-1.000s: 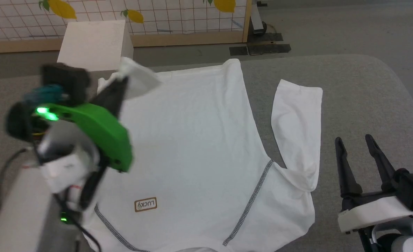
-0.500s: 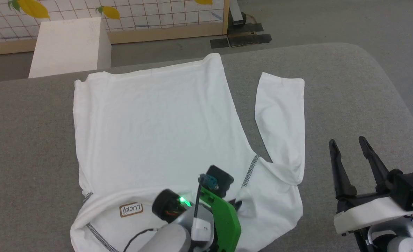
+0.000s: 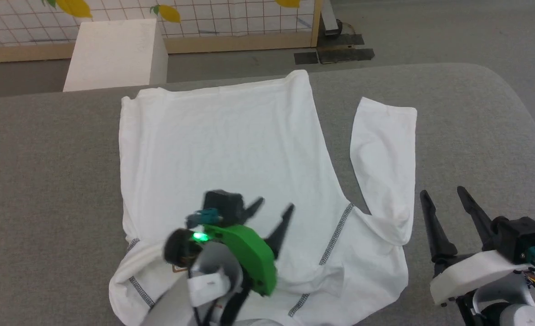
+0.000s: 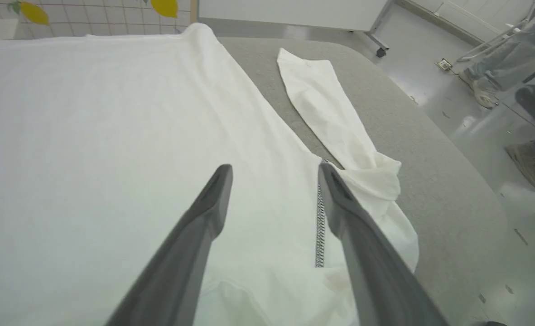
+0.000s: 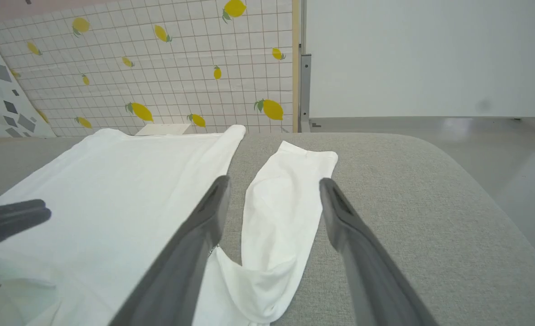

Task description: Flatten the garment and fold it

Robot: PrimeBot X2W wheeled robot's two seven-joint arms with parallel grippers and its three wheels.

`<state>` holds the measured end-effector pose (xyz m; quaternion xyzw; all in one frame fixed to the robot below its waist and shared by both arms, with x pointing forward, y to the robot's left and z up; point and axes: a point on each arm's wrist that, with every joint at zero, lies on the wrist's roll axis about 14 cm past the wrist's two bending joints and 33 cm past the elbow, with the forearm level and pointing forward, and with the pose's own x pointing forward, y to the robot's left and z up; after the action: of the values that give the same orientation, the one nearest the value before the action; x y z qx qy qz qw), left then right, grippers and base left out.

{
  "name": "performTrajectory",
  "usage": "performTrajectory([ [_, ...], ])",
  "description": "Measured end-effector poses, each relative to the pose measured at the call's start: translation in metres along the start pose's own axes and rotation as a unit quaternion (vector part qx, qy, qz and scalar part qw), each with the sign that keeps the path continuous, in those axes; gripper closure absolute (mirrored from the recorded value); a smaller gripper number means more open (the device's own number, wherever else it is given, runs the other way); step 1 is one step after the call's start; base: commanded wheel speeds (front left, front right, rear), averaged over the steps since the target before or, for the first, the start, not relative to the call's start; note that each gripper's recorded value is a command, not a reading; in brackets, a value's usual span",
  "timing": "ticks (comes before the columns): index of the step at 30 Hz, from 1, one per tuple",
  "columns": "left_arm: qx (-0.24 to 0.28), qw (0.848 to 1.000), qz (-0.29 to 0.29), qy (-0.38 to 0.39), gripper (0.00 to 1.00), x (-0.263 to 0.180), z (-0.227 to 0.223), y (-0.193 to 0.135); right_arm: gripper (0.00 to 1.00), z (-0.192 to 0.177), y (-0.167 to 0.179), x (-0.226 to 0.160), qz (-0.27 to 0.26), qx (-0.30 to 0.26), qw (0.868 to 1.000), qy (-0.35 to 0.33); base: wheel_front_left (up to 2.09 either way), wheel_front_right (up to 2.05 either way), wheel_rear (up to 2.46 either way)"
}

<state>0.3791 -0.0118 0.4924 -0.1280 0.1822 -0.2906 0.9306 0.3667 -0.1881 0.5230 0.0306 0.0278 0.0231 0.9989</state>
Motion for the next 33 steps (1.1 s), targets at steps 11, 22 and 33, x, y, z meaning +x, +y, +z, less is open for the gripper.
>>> performTrajectory([
  [11,0.096,0.941,0.238,-0.219,0.0,-0.066,0.07,0.157,0.0,-0.019,-0.028,0.078,-0.034,0.02,0.996,0.085,0.0,0.0,0.0],
  [22,0.115,0.909,0.311,-0.253,0.0,-0.077,0.08,0.201,0.0,-0.061,-0.067,0.171,-0.081,0.029,0.972,0.219,0.0,0.0,0.0],
  [33,0.109,0.909,0.343,-0.208,0.0,-0.073,0.045,0.235,0.0,-0.133,-0.067,0.211,-0.088,0.024,0.935,0.343,0.0,0.0,0.0],
])
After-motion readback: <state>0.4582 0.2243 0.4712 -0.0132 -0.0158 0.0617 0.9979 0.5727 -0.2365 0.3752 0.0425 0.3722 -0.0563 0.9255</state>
